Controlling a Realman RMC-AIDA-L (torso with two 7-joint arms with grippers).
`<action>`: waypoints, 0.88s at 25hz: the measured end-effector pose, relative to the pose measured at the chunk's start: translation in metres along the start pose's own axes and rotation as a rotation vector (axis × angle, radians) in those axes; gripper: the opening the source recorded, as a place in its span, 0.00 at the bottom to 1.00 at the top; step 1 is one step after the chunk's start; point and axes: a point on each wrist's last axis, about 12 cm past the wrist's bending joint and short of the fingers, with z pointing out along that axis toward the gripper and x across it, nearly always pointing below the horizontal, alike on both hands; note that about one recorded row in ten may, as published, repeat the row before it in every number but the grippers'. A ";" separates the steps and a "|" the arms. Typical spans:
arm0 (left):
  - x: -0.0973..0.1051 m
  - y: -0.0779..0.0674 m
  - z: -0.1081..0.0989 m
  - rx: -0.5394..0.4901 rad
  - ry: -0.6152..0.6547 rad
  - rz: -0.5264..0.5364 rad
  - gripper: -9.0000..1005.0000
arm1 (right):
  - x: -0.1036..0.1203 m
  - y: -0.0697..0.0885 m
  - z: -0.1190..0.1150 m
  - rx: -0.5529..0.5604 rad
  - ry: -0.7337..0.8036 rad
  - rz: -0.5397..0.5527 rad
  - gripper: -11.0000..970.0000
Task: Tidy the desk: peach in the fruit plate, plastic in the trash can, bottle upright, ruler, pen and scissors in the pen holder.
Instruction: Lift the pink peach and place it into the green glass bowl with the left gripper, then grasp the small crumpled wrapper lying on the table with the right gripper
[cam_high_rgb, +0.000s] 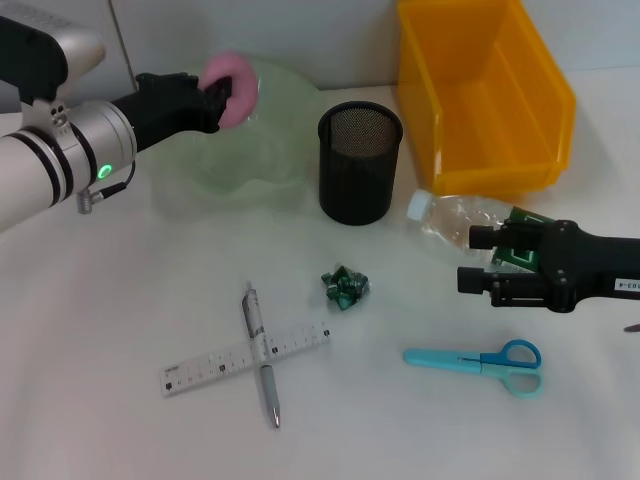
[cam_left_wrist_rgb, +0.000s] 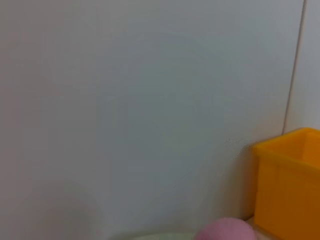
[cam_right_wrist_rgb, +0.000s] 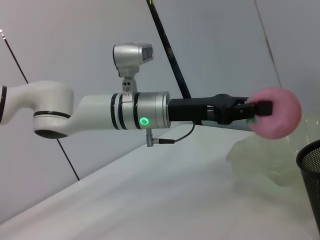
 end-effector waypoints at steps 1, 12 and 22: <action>0.001 -0.001 0.000 0.000 0.004 -0.002 0.17 | 0.000 0.000 0.001 0.000 0.003 0.001 0.80; 0.002 -0.001 0.000 -0.001 0.008 -0.007 0.49 | 0.001 0.000 0.002 -0.002 0.009 0.011 0.80; 0.000 0.000 0.001 -0.004 0.002 -0.015 0.71 | 0.001 0.000 0.002 -0.002 0.009 0.011 0.80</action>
